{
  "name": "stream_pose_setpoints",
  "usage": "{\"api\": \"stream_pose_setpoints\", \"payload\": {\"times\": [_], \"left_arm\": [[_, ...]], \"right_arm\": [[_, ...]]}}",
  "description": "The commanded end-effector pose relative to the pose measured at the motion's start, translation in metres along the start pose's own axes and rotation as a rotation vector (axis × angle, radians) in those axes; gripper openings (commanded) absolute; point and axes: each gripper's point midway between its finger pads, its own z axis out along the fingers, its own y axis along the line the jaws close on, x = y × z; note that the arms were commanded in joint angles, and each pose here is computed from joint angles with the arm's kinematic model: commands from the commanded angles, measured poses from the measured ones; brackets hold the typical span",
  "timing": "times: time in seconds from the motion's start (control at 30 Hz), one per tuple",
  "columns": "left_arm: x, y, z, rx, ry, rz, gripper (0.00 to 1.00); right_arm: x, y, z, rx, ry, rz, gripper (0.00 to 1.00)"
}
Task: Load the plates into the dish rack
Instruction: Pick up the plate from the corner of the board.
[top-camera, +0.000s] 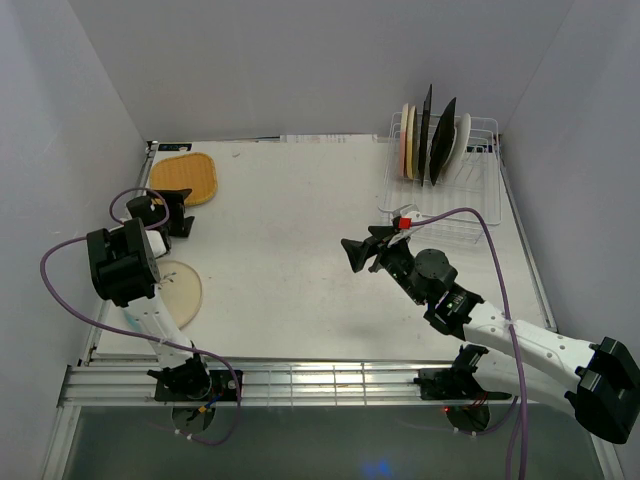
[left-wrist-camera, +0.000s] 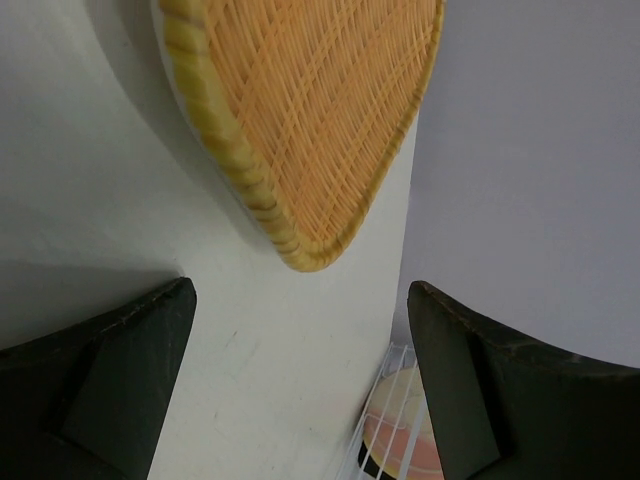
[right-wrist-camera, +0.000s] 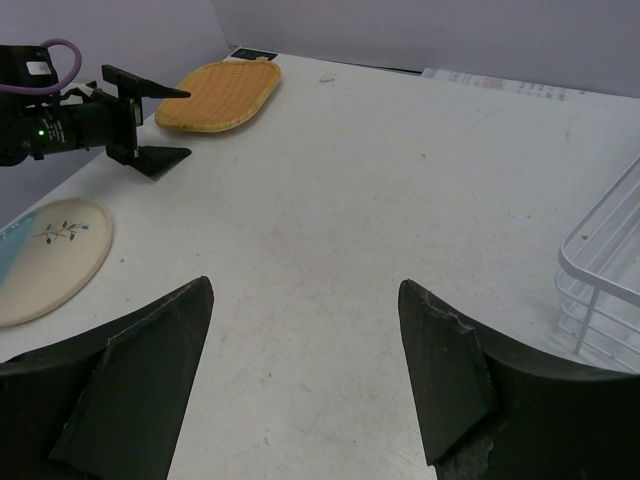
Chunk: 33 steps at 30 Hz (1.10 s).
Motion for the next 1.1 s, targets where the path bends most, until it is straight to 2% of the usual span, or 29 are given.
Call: {"api": "stream_pose_setpoints", "payload": {"times": [0.0, 0.3, 0.63, 0.73, 0.87, 1.07], "left_arm": [[-0.012, 0.003, 0.012, -0.017, -0.048, -0.008, 0.98], [-0.015, 0.012, 0.038, -0.041, -0.068, 0.001, 0.98], [-0.005, 0.016, 0.053, -0.056, -0.067, -0.015, 0.91], [-0.004, 0.015, 0.054, -0.054, -0.076, 0.006, 0.86], [0.003, 0.017, 0.058, -0.047, -0.044, 0.004, 0.68], [0.003, 0.019, 0.058, -0.038, -0.048, 0.025, 0.54]], "right_arm": [[-0.011, 0.005, 0.000, -0.022, -0.054, -0.001, 0.80], [-0.009, 0.005, 0.001, -0.024, -0.049, 0.000, 0.80], [-0.008, 0.005, 0.002, -0.024, -0.048, -0.001, 0.80], [-0.008, 0.006, 0.003, -0.026, -0.049, 0.001, 0.80], [-0.007, 0.006, 0.003, -0.030, -0.047, 0.000, 0.80], [-0.007, 0.007, 0.004, -0.033, -0.046, -0.001, 0.80]]}}
